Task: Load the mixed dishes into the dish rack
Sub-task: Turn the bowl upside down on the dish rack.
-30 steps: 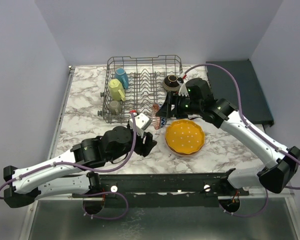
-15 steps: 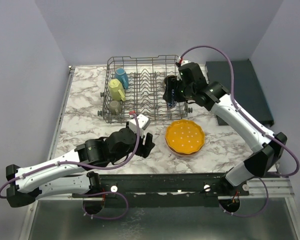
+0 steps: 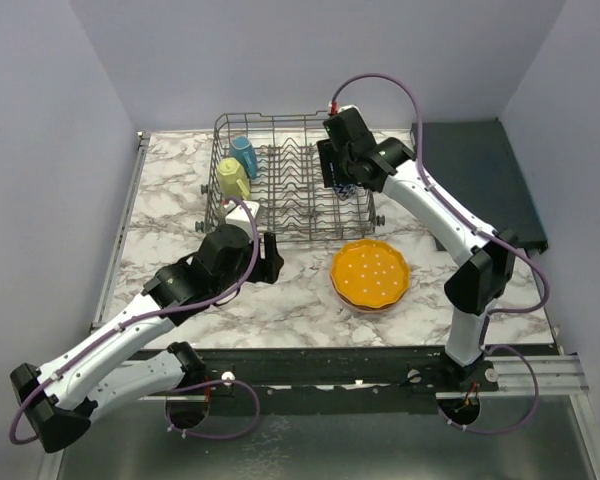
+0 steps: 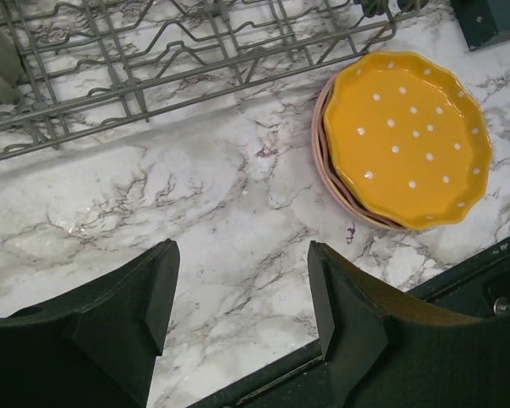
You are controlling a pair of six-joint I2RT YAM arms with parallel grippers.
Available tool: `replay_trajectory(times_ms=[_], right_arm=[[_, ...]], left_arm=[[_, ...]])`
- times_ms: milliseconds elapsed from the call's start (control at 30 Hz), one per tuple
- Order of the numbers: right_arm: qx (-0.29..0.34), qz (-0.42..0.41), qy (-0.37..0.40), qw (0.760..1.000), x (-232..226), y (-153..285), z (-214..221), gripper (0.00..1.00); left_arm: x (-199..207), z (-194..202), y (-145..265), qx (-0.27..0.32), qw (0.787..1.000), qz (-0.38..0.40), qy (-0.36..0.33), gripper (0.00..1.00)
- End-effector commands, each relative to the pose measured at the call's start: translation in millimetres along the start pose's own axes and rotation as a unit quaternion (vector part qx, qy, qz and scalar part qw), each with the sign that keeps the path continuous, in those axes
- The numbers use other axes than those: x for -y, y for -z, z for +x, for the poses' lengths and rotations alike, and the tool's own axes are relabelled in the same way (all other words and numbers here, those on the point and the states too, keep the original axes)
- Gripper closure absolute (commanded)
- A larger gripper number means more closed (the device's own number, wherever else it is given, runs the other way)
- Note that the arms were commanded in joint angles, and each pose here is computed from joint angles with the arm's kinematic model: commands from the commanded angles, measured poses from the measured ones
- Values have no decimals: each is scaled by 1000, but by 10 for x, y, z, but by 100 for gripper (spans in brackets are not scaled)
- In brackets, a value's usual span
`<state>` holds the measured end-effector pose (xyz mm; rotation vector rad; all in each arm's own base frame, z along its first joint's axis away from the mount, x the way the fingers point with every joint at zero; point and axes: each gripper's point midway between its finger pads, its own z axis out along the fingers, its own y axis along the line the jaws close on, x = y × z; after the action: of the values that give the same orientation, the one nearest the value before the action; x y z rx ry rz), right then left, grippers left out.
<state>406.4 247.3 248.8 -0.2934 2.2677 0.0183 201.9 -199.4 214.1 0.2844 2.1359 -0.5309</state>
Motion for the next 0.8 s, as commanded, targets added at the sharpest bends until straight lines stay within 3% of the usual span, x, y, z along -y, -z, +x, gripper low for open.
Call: replay_trajectory(times_ms=[0, 300, 767], right_arm=[[-8, 61, 32, 998, 141, -212, -40, 68], [-48, 126, 82, 988, 199, -653, 150, 70], [-89, 185, 155, 966, 200, -1115, 462, 70]], left_arm=[[-112, 61, -3, -16, 999, 6, 31, 32], [-448, 224, -94, -31, 998, -32, 53, 31], [-426, 235, -105, -26, 998, -12, 49, 31]])
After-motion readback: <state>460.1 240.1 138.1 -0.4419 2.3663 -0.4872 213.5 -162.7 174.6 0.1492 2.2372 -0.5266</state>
